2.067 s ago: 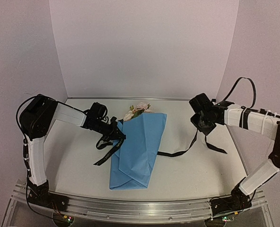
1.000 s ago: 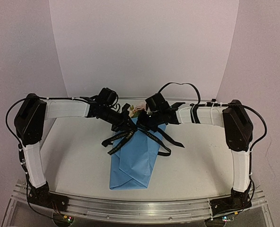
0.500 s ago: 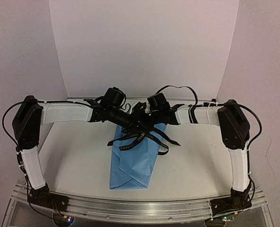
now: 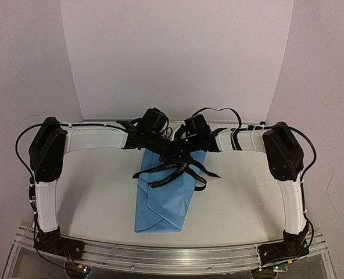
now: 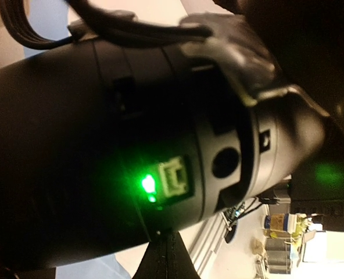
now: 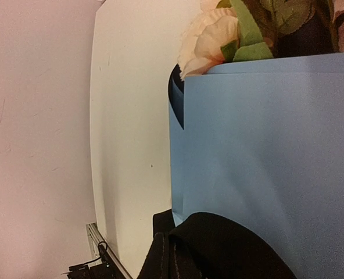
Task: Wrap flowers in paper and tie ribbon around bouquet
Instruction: Place the right side of the ribbon on the folded bouquet.
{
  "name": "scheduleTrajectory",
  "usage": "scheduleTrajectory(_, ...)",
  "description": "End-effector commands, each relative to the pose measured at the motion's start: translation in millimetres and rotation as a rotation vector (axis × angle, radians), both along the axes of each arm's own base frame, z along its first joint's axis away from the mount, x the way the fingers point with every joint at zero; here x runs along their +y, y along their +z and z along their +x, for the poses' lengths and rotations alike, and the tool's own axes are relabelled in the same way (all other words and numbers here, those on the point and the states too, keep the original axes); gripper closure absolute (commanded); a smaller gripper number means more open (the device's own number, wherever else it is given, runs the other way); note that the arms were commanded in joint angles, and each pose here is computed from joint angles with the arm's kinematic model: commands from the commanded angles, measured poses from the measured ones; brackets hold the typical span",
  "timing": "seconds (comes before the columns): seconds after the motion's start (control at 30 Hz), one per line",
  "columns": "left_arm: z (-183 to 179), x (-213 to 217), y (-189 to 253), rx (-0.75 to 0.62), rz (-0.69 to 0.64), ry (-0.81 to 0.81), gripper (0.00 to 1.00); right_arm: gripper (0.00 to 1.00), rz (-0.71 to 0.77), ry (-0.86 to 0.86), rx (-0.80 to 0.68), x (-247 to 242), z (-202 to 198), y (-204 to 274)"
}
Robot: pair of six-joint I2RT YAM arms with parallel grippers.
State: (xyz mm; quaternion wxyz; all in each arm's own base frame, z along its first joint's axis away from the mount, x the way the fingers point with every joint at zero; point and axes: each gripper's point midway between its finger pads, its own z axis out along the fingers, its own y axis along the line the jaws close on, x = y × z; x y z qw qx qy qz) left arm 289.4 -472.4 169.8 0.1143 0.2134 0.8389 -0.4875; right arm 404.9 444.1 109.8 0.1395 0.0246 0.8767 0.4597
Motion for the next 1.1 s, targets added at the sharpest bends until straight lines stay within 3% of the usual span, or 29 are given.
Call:
scheduleTrajectory(0.0,33.9,7.2,-13.7,-0.16,0.052,0.109,0.98,0.9,0.081,0.156,-0.066,26.8,-29.8,30.2)
scheduleTrajectory(0.13,27.7,15.2,8.2,-0.244,-0.08,0.138,0.98,0.79,0.096,0.172,-0.082,25.1,-34.4,35.3)
scheduleTrajectory(0.57,7.4,31.2,22.3,-0.291,-0.258,0.149,1.0,0.42,0.128,0.161,-0.155,18.5,-37.1,67.6)
scheduleTrajectory(1.07,-2.2,40.6,14.9,-0.261,-0.321,0.129,1.0,0.07,0.124,0.083,-0.25,-4.1,-28.7,104.1)
